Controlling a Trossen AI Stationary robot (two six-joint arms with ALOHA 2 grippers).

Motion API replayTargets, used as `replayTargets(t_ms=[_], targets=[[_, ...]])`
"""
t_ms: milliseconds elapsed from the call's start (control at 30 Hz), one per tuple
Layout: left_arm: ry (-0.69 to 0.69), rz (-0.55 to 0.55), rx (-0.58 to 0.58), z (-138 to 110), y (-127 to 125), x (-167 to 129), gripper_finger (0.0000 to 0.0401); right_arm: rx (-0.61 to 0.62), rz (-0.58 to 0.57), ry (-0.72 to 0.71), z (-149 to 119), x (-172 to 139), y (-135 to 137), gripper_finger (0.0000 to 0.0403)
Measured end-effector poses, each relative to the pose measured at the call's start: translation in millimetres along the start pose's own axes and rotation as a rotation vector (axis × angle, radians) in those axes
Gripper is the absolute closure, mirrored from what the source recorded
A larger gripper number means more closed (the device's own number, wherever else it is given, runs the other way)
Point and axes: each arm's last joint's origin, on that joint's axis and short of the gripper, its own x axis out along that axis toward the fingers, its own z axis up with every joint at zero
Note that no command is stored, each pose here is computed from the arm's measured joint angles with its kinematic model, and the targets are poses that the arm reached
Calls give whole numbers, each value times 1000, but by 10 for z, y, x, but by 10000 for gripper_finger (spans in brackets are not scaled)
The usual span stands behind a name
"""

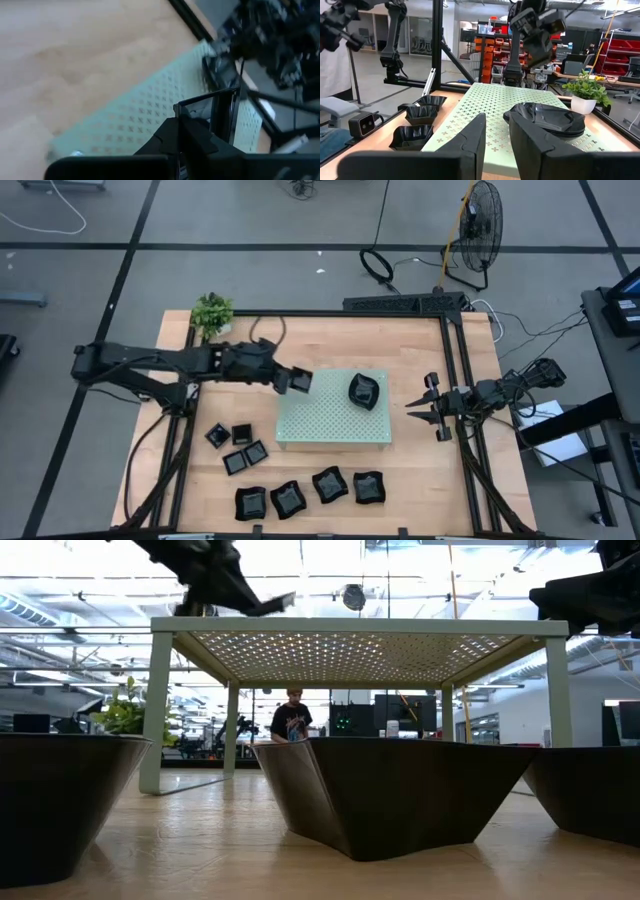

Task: Pick & Place Mini shaped plates
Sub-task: Put the square plate on the shelf, then stack the square plate on top of the square plate on the shelf

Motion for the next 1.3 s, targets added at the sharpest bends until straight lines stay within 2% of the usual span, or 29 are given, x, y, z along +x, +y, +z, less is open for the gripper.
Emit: replayTargets(t_ms=[233, 400, 600, 900, 1167, 1300], targets=[[91, 30, 12, -87, 54, 244, 393, 0, 0, 0, 0, 0, 0, 328], [112, 57, 17, -109, 80, 246, 383, 0, -1, 0, 0, 0, 0, 328], [107, 126, 26, -128, 126, 239, 395, 0, 0, 0, 0, 0, 0, 328], [105, 148, 51, -135, 140, 236, 358, 0, -1, 0, 0, 0, 0, 328], [114, 146, 151, -134, 144, 232, 359, 0, 0, 0, 0, 0, 0, 328], [90, 102, 232, -75, 114, 93, 359, 0, 0, 0, 0, 0, 0, 328]])
